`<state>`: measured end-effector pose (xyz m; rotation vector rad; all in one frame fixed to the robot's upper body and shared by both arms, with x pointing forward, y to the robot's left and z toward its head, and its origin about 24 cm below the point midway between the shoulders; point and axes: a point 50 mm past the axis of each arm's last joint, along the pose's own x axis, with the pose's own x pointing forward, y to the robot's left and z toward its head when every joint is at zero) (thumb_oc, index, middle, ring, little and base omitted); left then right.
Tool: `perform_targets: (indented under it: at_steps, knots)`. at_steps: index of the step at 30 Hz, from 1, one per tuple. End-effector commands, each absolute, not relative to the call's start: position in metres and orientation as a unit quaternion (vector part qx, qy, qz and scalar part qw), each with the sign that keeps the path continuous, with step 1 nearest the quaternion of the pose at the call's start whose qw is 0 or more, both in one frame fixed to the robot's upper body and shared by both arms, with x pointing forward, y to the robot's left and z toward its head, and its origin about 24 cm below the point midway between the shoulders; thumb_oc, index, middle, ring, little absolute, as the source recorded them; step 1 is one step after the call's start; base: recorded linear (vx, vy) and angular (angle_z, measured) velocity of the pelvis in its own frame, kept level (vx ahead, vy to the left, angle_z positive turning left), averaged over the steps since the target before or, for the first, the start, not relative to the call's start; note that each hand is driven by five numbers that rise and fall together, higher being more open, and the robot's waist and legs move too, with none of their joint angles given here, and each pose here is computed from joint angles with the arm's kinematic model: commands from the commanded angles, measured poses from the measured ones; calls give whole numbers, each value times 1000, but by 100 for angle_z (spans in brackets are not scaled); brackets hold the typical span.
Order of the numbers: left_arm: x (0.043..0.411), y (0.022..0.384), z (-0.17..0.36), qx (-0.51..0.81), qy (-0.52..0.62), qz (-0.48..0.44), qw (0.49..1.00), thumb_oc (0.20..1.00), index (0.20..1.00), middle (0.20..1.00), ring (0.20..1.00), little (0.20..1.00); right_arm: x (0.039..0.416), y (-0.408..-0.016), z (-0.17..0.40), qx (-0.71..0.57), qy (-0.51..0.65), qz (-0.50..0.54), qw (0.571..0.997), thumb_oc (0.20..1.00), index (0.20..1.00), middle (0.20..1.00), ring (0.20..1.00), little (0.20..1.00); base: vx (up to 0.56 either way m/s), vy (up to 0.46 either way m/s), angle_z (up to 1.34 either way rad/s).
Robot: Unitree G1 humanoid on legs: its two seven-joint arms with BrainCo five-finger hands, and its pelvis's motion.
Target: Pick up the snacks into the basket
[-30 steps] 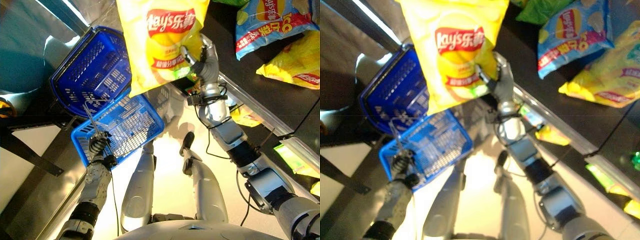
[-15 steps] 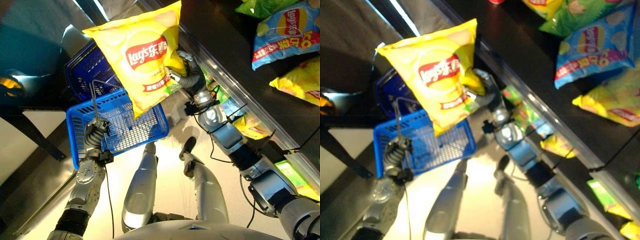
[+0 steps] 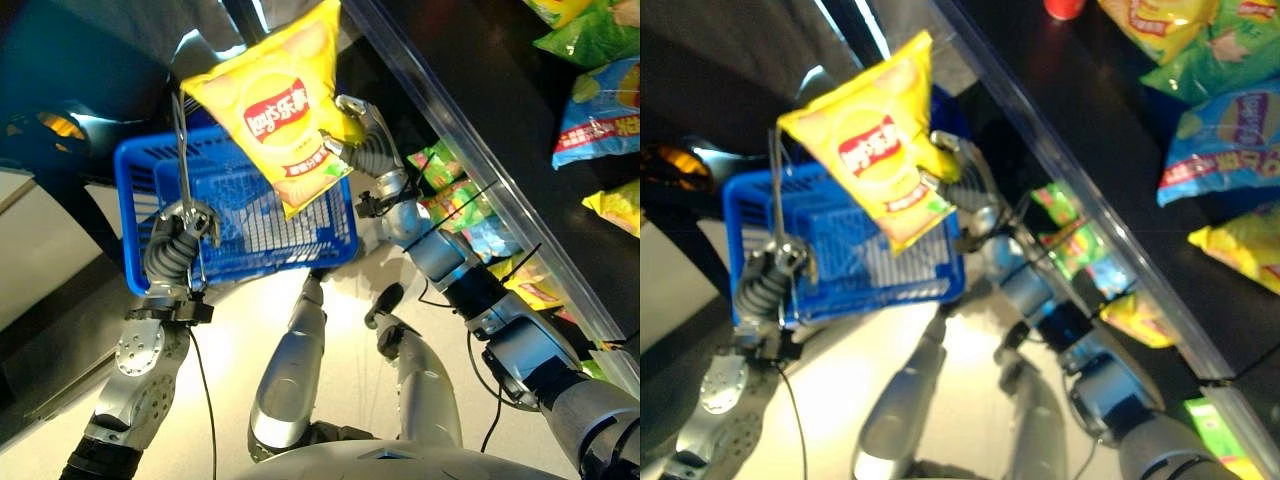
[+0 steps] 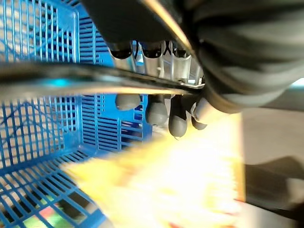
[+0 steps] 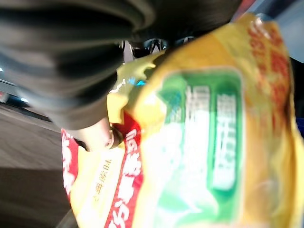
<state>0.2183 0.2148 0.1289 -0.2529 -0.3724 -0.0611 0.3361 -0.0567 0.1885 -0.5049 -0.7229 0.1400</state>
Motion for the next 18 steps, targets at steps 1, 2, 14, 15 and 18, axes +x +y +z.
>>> perform_targets:
  at_steps: [1, 2, 14, 15, 18]
  knots:
    - [197, 201, 190, -179, -349, -96, 915, 200, 200, 200, 200, 200, 328, -30, 192, -257, -386, 92, 881, 200, 200, 200, 200, 200, -1, 16, 5]
    - [197, 201, 190, -179, -349, -96, 915, 200, 200, 200, 200, 200, 328, -30, 192, -257, -386, 92, 881, 200, 200, 200, 200, 200, 0, 0, 0]
    - [198, 203, 203, -190, -390, -80, 897, 200, 200, 200, 200, 200, 331, -37, 130, -349, -303, 83, 883, 200, 200, 200, 200, 200, 0, 2, 0]
    - [199, 201, 204, -193, -390, -88, 896, 200, 200, 200, 200, 200, 329, -33, 127, -365, -306, 103, 873, 200, 200, 200, 200, 200, 0, 0, 0]
    - [199, 201, 204, -192, -390, -93, 896, 200, 200, 200, 200, 200, 327, -29, 124, -381, -306, 125, 863, 200, 200, 200, 200, 200, 0, 0, 0]
